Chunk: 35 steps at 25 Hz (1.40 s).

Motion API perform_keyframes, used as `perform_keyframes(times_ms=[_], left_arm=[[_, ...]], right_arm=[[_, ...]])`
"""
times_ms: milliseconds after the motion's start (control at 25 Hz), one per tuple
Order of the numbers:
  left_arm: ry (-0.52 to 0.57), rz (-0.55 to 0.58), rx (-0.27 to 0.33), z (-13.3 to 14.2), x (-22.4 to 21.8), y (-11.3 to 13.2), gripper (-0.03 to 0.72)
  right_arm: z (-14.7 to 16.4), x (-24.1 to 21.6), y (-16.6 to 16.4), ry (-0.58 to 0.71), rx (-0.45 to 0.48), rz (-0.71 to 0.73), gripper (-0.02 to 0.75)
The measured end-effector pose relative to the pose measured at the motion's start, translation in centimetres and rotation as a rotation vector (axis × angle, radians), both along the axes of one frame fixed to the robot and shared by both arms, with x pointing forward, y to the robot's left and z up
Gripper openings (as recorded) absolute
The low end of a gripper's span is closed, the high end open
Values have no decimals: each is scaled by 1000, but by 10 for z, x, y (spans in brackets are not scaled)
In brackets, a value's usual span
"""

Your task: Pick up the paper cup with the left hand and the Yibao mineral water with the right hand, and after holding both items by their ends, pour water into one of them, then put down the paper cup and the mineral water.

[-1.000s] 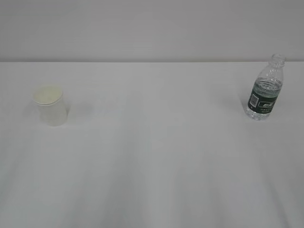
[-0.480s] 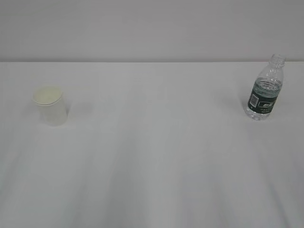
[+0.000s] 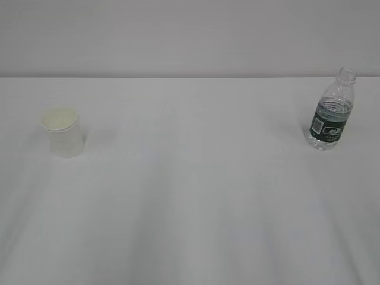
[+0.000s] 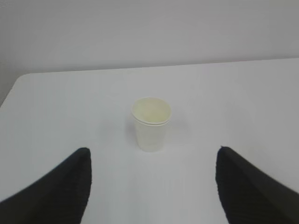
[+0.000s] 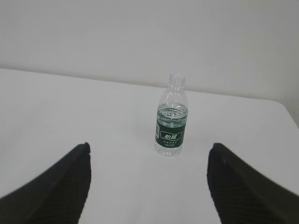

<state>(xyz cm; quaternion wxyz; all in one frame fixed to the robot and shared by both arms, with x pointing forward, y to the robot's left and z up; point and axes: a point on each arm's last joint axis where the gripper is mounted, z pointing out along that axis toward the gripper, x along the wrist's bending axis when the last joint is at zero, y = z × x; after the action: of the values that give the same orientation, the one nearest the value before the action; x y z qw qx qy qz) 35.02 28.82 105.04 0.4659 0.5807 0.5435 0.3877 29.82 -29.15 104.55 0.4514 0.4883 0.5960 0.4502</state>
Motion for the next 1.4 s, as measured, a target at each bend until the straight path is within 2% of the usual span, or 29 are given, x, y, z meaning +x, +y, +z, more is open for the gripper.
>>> perform_keyframes(times_ms=[280, 800, 1400], left_arm=[[28, 22, -37, -7, 21, -1, 593], [128, 44, -12, -30, 56, -2, 593], [133, -3, 32, -47, 79, -13, 556]], right_arm=[[-2, 25, 0, 53, -2, -11, 588], [-11, 60, 1, 116, -6, -27, 588], [-34, 104, 1, 196, -15, -50, 588]])
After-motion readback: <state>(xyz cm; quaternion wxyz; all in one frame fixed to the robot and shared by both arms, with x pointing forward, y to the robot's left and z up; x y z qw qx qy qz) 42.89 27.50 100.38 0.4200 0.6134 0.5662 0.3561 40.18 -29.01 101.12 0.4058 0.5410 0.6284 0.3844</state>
